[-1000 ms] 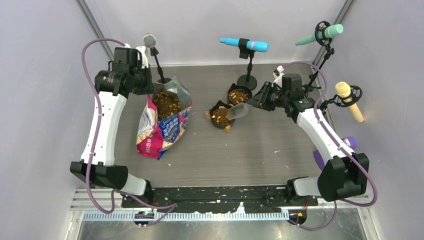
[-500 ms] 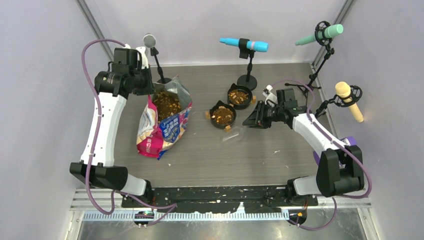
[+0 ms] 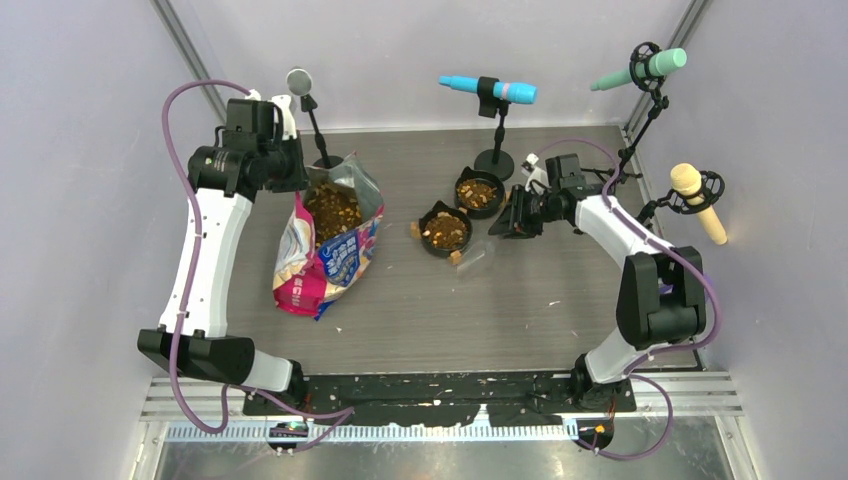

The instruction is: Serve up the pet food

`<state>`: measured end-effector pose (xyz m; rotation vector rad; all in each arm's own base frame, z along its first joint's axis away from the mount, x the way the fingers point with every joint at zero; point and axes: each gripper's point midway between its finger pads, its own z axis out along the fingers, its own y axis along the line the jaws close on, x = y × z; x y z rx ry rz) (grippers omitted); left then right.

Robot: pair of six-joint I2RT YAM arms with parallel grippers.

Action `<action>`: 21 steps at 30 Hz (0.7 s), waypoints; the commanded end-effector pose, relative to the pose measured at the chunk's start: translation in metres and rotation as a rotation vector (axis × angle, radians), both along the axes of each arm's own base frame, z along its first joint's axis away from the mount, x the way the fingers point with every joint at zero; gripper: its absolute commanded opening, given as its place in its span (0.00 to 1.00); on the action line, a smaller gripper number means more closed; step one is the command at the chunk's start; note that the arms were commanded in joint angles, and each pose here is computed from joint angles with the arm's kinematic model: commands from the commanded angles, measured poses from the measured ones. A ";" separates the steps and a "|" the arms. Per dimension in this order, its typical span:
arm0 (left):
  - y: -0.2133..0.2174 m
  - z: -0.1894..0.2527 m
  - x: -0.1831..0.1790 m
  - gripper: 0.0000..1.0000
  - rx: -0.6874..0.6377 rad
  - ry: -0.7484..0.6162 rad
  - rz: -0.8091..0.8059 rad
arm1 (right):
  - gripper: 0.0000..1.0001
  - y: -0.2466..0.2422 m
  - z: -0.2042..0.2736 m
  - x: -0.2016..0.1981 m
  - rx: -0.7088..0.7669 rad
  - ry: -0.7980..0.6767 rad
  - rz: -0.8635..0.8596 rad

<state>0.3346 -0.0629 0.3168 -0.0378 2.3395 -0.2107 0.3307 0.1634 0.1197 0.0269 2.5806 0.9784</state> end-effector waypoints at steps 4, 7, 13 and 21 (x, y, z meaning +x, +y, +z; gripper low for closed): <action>-0.002 0.036 -0.007 0.00 -0.039 -0.124 -0.012 | 0.23 -0.030 -0.019 0.049 -0.222 -0.120 0.006; -0.001 0.037 -0.008 0.00 -0.033 -0.129 -0.009 | 0.25 -0.034 -0.028 0.054 -0.249 -0.114 0.001; 0.000 0.038 -0.009 0.00 -0.028 -0.131 -0.006 | 0.56 -0.051 -0.032 0.062 -0.333 -0.129 -0.059; 0.001 0.039 -0.008 0.00 -0.025 -0.134 -0.005 | 0.80 -0.067 -0.018 0.070 -0.411 -0.177 -0.125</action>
